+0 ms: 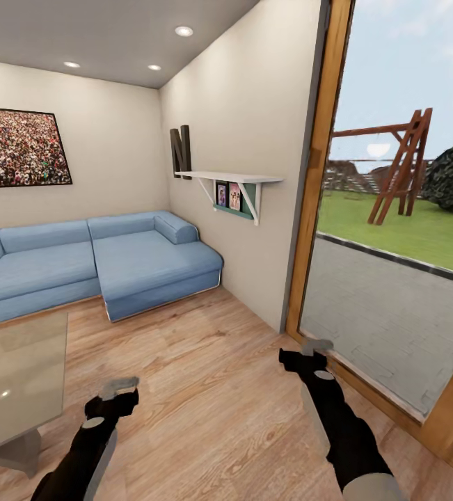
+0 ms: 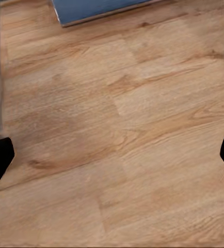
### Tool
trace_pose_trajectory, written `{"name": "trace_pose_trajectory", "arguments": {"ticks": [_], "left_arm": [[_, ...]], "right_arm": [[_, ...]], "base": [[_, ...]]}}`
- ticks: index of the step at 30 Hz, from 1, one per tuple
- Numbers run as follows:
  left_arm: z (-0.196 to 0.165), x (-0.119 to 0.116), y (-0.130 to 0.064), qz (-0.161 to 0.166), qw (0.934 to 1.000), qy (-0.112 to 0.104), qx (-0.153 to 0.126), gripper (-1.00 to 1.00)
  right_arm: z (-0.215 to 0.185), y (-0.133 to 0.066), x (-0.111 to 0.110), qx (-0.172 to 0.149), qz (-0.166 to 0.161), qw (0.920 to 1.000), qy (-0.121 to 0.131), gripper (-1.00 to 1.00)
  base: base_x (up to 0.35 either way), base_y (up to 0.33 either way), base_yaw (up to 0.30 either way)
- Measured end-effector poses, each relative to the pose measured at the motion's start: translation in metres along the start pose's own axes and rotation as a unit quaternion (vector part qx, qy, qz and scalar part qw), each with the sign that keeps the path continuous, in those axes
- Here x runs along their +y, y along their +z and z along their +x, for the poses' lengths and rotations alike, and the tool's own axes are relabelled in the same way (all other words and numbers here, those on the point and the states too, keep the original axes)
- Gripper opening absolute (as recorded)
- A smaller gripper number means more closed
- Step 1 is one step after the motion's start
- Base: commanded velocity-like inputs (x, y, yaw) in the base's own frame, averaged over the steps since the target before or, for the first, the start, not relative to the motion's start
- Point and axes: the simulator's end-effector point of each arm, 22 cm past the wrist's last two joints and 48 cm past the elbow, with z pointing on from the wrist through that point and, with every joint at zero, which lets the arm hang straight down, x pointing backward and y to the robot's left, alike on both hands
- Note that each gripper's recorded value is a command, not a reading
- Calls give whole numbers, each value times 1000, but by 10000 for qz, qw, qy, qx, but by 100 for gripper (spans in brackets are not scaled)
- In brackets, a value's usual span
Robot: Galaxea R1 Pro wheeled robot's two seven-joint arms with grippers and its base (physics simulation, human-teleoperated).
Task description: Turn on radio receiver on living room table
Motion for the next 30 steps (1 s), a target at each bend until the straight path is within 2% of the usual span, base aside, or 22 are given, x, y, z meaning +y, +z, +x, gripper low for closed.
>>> {"name": "trace_pose_trajectory", "arguments": {"ticks": [2,3,4,5,9,10,12,15,19,22,27,30], "left_arm": [[22,-3,9,16,9996,60,293,100],[27,-4,10,23,9994,72,349,100],[44,-1,15,63,9984,135,546,100],[51,1,16,103,9979,162,617,100],[73,-3,19,400,9954,160,855,100],[101,-7,19,610,9921,101,1090,100],[109,-9,20,665,9925,69,1022,100],[113,-12,20,697,9927,67,987,100],[128,-21,17,756,9909,61,1111,100],[140,-36,12,847,9889,19,1224,100],[144,-49,9,920,9877,-43,1260,100],[143,-50,9,933,9878,-48,1248,100]], "right_arm": [[-13,10,3,50,-7,10000,-35,100],[-14,13,4,79,-7,10000,-46,100],[-4,23,7,295,-13,9995,-108,100],[4,25,8,380,-15,9992,-128,100],[26,33,11,408,-34,9991,-148,100],[49,39,12,381,-44,9991,-155,100],[75,42,12,491,-47,9986,-204,100],[81,43,9,412,-33,9988,-245,100],[92,43,7,453,-31,9985,-310,100],[99,44,6,436,-33,9981,-431,100],[97,42,22,325,-160,9958,-836,100],[88,41,33,120,-281,9945,-999,100]], "base": [[0,0,0],[0,0,0],[0,0,0],[0,0,0],[0,0,0],[0,0,0],[0,0,0],[0,0,0],[0,0,0],[0,0,0],[0,0,0],[0,0,0]]}}
